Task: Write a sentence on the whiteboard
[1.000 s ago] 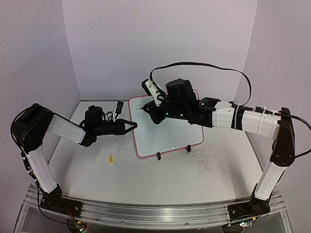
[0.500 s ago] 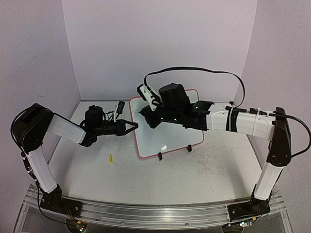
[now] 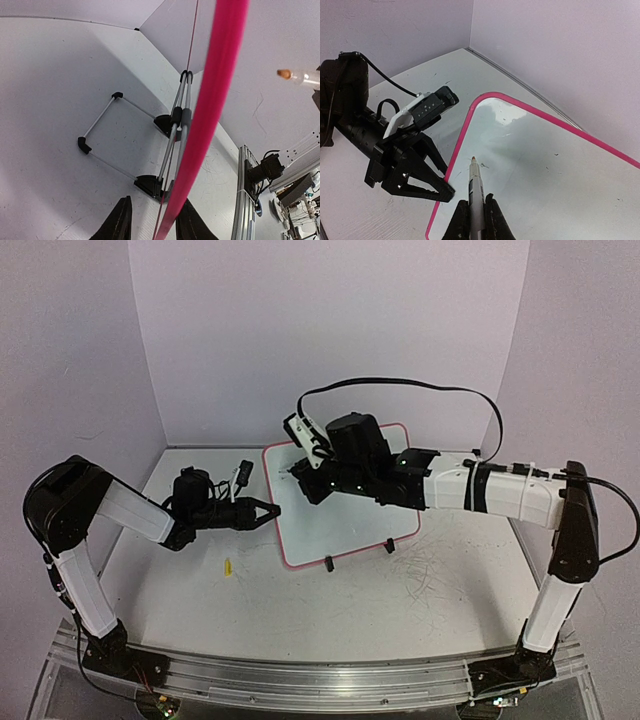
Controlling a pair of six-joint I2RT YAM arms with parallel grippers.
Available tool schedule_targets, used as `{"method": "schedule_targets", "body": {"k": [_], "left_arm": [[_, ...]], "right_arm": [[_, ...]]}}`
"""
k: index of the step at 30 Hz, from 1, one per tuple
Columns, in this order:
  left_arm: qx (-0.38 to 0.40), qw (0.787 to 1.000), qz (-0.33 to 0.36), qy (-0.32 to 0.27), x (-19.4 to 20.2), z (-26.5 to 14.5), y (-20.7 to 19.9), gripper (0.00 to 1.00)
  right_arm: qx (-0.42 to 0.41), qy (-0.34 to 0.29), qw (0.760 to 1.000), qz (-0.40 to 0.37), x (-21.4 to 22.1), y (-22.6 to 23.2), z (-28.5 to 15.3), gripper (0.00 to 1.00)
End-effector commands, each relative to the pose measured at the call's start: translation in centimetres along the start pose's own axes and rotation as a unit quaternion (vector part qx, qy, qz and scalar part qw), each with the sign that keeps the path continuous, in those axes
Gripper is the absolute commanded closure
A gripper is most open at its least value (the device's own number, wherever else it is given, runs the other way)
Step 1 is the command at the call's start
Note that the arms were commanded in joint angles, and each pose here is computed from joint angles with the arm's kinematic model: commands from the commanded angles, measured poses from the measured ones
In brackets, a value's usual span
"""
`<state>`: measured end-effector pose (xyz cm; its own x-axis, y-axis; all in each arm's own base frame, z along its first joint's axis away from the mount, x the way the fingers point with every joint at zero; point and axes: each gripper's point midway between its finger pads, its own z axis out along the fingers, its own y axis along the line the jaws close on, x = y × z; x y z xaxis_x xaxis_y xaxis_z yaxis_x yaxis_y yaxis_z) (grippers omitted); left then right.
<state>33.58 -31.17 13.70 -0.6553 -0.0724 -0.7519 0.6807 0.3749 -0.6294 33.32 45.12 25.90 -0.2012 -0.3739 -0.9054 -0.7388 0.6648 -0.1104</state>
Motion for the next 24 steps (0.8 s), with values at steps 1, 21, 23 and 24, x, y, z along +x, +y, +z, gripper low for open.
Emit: {"method": "schedule_targets", "body": {"k": [1, 21, 23, 24], "left_arm": [[0.012, 1.0, 0.012, -0.007, -0.4, -0.1, -1.4, 0.69], [0.002, 1.0, 0.022, 0.005, 0.9, 1.2, -0.7, 0.89], [0.0, 1.0, 0.023, 0.007, 1.1, 1.2, -0.6, 0.92], [0.0, 1.0, 0.024, 0.008, 1.2, 1.3, -0.5, 0.93]], "right_arm": [[0.002, -0.02, 1.0, 0.006, -1.4, 0.4, -0.9, 1.0], [0.024, -0.007, 1.0, 0.009, -0.2, 1.0, -0.6, 1.0], [0.025, -0.005, 1.0, 0.008, 0.0, 1.0, -0.3, 1.0], [0.028, -0.002, 1.0, 0.007, 0.2, 1.0, -0.1, 1.0]]}}
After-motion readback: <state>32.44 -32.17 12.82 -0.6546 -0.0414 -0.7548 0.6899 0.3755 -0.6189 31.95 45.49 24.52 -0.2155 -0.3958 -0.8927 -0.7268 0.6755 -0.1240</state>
